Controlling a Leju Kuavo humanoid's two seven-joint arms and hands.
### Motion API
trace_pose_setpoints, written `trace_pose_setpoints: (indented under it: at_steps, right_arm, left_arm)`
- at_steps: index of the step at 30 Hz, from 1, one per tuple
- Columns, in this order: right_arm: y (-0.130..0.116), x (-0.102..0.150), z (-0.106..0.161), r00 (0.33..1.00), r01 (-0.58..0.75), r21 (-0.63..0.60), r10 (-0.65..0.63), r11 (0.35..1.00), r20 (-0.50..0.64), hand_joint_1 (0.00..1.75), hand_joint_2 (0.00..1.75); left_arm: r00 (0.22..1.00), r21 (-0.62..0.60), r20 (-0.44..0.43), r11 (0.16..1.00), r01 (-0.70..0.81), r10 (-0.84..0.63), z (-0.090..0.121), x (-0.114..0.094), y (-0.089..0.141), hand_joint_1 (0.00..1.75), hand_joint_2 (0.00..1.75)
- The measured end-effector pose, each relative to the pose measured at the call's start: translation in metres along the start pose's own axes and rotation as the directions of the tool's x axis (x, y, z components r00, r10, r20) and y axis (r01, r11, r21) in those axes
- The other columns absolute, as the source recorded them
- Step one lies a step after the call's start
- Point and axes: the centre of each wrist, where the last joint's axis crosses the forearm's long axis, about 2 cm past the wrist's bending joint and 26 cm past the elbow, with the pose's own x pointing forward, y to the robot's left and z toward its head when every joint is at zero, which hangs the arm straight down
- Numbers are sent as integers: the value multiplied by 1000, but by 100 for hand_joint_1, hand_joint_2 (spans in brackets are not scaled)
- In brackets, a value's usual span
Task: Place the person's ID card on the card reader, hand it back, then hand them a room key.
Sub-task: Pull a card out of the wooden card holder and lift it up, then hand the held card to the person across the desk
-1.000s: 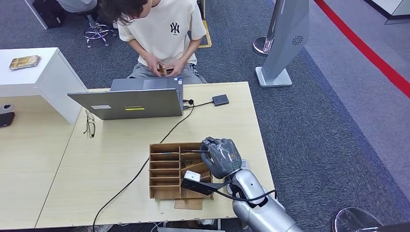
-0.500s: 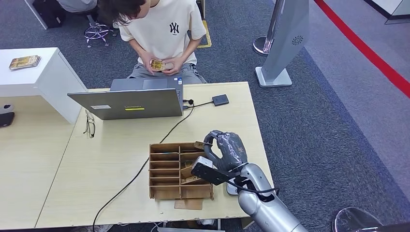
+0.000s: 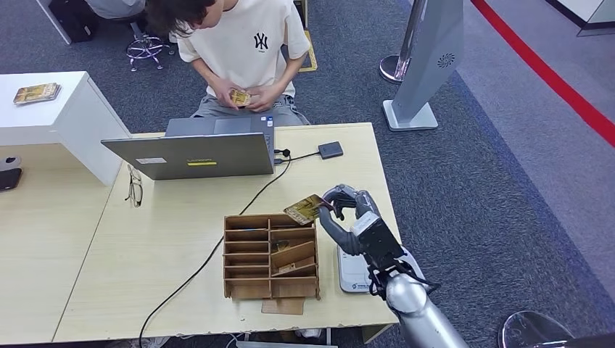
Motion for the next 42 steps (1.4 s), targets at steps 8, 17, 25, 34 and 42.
trace_pose_setpoints:
  at_steps: [8, 17, 25, 34, 42]
  right_arm:
    - [0, 8, -3, 995, 93, 8, -94, 996, 37, 175, 175]
    - [9, 14, -12, 987, 142, 44, -144, 989, 69, 175, 175]
    - [17, 21, -27, 984, 138, 92, -147, 986, 99, 175, 175]
    - [21, 38, -58, 982, 77, 135, -98, 988, 160, 175, 175]
    - [25, 51, -94, 979, -44, 128, 18, 991, 202, 175, 175]
  left_arm:
    - [999, 11, -3, 999, -40, 40, -2, -1, -1, 0, 0]
    - [994, 27, -7, 994, -109, 109, -4, -5, -6, 0, 0]
    - [990, 15, -22, 990, -138, 138, -4, 0, -11, 0, 0]
    - [993, 2, -28, 993, -116, 116, -5, 9, -19, 0, 0]
    - [998, -9, -30, 999, -54, 53, -5, 11, -21, 0, 0]
